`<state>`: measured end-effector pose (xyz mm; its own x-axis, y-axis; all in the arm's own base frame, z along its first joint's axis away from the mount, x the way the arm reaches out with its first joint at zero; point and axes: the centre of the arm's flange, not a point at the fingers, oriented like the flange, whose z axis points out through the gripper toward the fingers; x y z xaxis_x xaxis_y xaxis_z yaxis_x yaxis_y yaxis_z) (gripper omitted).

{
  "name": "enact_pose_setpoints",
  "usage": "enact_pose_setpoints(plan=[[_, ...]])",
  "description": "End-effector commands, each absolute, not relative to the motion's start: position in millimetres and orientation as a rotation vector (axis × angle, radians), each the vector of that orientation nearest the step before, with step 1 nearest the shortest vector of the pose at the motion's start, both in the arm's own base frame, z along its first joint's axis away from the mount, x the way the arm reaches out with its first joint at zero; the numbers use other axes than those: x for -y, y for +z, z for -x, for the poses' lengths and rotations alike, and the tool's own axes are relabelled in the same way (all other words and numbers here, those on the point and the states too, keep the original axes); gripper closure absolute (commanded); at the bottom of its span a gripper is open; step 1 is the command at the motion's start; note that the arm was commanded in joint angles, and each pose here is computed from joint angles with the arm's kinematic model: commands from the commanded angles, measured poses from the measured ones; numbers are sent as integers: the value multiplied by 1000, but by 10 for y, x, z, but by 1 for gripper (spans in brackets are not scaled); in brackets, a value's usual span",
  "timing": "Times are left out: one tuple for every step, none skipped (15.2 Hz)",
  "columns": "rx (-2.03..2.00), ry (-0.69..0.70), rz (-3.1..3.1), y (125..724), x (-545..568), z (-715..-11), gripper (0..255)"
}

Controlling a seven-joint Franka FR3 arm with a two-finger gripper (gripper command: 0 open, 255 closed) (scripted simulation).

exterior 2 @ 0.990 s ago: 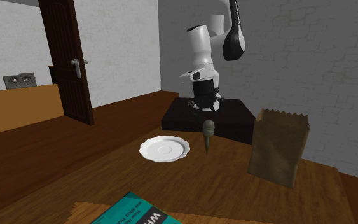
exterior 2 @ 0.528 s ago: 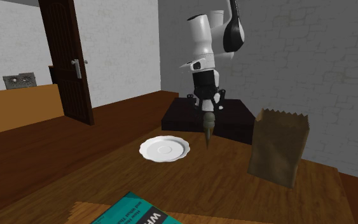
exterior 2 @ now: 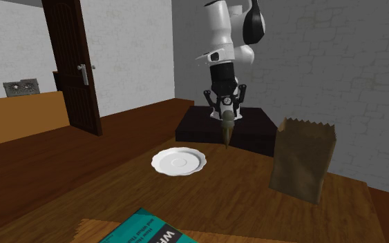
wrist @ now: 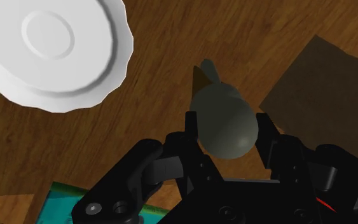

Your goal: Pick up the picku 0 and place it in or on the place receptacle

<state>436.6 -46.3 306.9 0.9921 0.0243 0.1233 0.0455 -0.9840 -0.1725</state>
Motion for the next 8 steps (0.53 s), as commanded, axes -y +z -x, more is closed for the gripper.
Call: enact_pose_setpoints(plan=[[52,-179,2960,3190,469,-4371,255],[52,-179,2960,3211,469,-4371,255],[52,-179,2960,3256,592,-4362,255],[52,-179,2960,3300,716,-4352,255],[52,-179,2960,3344,840,-4343,255],[52,-179,2960,3389,964,-4333,255],[52,-179,2960,3433,1088,-4324,255],[52,-179,2960,3477,1212,-4314,255]])
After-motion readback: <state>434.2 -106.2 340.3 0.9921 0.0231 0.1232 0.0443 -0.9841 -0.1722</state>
